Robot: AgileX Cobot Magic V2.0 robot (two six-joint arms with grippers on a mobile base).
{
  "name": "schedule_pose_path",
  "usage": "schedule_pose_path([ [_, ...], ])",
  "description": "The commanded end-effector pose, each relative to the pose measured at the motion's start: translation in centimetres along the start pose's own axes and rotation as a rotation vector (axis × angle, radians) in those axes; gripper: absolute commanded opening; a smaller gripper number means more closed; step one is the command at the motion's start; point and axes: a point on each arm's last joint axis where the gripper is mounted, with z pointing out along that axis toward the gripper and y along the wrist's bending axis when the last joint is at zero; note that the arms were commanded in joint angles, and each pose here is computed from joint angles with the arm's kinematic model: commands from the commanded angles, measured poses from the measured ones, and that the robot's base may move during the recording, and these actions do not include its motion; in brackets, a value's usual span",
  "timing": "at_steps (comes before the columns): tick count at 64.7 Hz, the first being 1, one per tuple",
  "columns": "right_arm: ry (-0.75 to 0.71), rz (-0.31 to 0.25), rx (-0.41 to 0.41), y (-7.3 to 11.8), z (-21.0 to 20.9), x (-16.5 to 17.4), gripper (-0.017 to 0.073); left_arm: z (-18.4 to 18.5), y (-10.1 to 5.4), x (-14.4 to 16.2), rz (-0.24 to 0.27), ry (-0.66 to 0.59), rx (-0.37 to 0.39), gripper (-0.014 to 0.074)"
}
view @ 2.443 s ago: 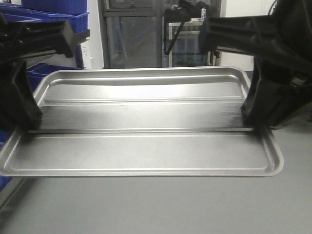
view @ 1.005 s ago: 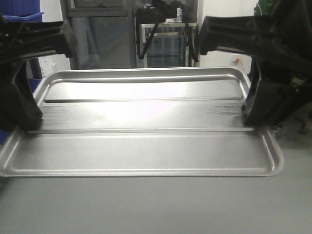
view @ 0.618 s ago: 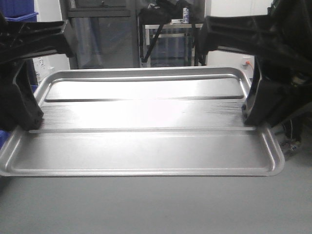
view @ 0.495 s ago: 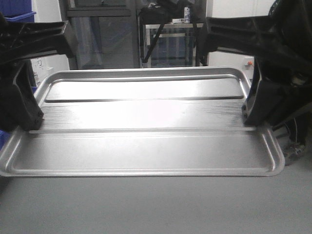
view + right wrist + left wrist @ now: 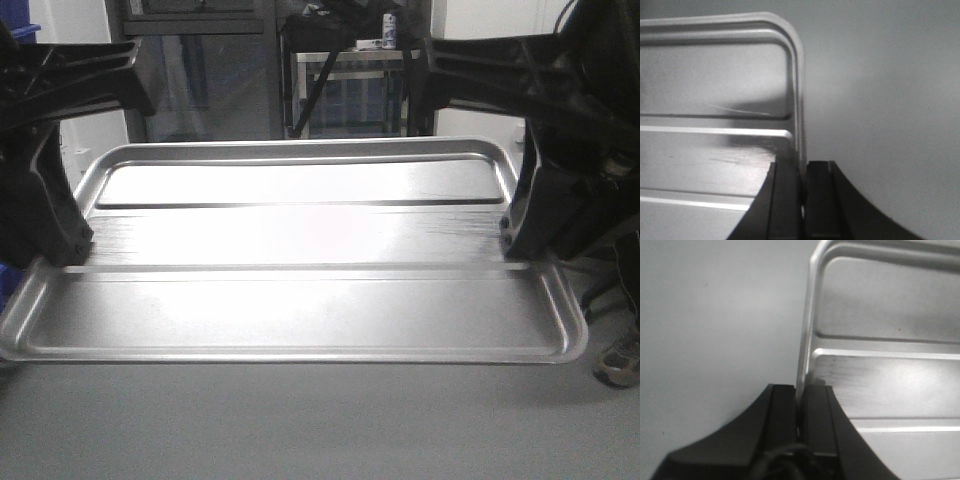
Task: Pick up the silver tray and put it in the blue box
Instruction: 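Hold the tray level in both grippers while the base turns away, then carry the tray in both grippers to the shelf of blue bins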
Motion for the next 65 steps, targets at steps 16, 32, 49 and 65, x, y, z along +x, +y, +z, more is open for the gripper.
schedule_pose_path([
  [16, -0.048, -0.026, 0.032, -0.43, -0.87, -0.80, 0.0058, -1.05, -0.06, -0.66, 0.010, -0.047, 0.001, -0.0104],
  [32, -0.048, -0.026, 0.032, -0.43, -0.87, -0.80, 0.0058, -1.05, -0.06, -0.66, 0.010, -0.047, 0.001, -0.0104],
  [49, -0.047, -0.027, 0.033, -0.42, -0.84, -0.79, 0.0058, -1.05, -0.06, -0.66, 0.010, -0.047, 0.001, -0.0104],
  [65, -0.046, -0.027, 0.037, -0.46, -0.84, -0.78, 0.0058, -1.05, -0.06, -0.65, 0.008, -0.045, 0.002, -0.0104],
])
